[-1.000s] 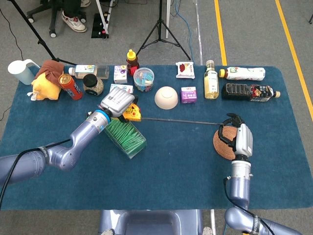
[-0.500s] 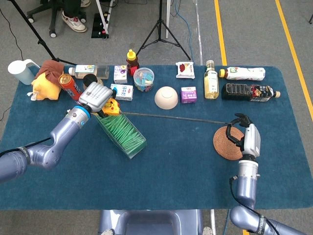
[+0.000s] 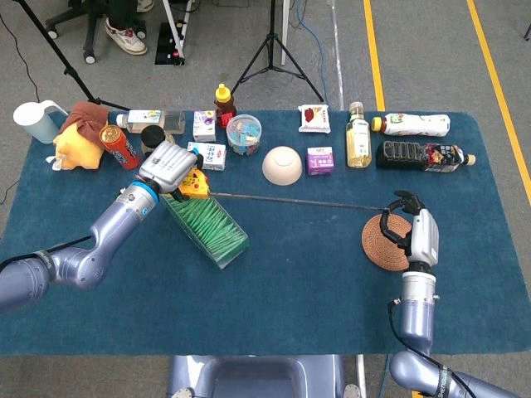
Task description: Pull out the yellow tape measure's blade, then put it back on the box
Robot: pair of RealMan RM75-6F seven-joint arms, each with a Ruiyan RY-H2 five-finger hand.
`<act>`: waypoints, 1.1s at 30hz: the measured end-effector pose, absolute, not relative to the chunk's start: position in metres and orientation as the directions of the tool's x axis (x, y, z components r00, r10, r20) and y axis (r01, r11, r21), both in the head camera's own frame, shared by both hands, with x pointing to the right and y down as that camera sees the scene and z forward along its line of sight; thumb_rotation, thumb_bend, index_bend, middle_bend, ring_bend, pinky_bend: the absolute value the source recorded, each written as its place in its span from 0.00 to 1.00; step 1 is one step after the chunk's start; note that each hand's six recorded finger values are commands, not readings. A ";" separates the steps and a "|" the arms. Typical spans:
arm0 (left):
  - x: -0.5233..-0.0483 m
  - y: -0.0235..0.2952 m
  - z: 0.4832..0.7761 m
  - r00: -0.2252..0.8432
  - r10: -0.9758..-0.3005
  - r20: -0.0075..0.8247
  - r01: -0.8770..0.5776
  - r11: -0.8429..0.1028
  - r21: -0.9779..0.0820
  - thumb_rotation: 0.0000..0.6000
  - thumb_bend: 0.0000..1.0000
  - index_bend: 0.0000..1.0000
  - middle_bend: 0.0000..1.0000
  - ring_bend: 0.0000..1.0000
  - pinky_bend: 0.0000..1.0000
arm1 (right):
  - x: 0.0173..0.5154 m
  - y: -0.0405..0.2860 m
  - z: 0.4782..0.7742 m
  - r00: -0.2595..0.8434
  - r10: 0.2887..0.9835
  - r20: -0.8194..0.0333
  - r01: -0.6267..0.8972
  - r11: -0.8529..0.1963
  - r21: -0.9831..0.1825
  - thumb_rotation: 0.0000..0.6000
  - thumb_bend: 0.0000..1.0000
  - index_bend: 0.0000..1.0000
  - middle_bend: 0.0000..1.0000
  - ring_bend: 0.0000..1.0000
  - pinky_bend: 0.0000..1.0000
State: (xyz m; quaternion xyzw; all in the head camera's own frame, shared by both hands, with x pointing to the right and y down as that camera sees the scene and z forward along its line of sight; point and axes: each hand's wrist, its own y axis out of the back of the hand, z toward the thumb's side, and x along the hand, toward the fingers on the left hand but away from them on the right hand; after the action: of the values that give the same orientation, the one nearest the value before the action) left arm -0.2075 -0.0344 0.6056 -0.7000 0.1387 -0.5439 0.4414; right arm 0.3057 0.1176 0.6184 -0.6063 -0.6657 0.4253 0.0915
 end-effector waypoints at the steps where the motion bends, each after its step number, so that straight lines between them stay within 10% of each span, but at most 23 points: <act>1: -0.203 -0.034 0.606 0.376 -0.672 0.638 0.285 -0.571 -0.770 1.00 0.36 0.64 0.49 0.46 0.63 | 0.303 0.117 0.618 -0.241 0.887 -0.394 0.731 -0.101 -0.675 0.90 0.59 0.62 0.27 0.23 0.27; 25: -0.099 -0.014 0.606 0.504 -0.645 0.574 0.183 -0.570 -0.801 1.00 0.36 0.64 0.49 0.46 0.63 | 0.213 0.110 0.623 -0.049 0.914 -0.403 0.736 -0.240 -0.633 0.90 0.55 0.59 0.25 0.21 0.27; 33: -0.098 -0.014 0.606 0.497 -0.648 0.577 0.181 -0.572 -0.800 1.00 0.36 0.64 0.49 0.46 0.63 | 0.211 0.108 0.625 -0.015 0.907 -0.421 0.728 -0.279 -0.626 0.89 0.46 0.02 0.04 0.07 0.24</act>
State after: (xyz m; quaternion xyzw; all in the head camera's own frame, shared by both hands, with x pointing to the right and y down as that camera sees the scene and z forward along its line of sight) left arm -0.0975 -0.0142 0.6058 -0.7478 0.1561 -0.4765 0.4352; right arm 0.2110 0.1076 0.6251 -0.6927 -0.5901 0.3994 0.1118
